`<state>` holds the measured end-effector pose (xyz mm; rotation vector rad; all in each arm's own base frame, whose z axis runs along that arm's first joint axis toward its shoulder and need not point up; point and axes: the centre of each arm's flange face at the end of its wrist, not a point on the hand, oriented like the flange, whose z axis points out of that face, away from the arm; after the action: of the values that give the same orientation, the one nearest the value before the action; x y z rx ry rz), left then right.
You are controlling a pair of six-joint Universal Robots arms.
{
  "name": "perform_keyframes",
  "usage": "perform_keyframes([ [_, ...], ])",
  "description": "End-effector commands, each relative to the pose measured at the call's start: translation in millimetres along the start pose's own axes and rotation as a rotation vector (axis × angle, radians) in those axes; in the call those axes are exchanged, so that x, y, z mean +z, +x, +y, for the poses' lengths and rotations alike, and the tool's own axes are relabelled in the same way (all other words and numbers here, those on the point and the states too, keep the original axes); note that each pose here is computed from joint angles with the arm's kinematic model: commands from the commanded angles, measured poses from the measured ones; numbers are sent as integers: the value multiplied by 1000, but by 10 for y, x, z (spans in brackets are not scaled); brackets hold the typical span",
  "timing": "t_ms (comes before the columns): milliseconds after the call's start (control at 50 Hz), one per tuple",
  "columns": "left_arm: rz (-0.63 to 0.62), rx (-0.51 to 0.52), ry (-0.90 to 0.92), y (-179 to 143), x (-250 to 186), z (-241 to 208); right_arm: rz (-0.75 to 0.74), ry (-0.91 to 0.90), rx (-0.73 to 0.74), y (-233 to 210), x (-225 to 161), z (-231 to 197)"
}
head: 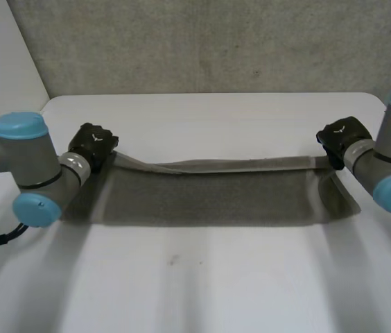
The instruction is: Fold the towel.
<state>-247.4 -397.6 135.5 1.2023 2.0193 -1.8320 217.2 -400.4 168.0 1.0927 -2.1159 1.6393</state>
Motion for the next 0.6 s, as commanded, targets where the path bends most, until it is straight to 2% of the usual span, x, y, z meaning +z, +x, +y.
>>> perform_keyframes([
  [20,3,2,5,79,181,107,27,-15,-47,-142,262,93],
  [100,6,9,21,124,195,56,35,-17,-67,-170,277,84],
  [220,0,14,64,105,150,-143,152,29,-52,-6,282,-90],
  [260,-11,17,79,61,120,-222,217,98,-15,167,186,-298],
  [360,-27,20,101,-50,-15,-399,272,186,85,409,-34,-529],
  [520,-43,-11,120,-180,-357,-613,249,290,138,555,-406,-794],
  [600,-33,-103,120,-197,-570,-676,215,277,137,524,-593,-780],
])
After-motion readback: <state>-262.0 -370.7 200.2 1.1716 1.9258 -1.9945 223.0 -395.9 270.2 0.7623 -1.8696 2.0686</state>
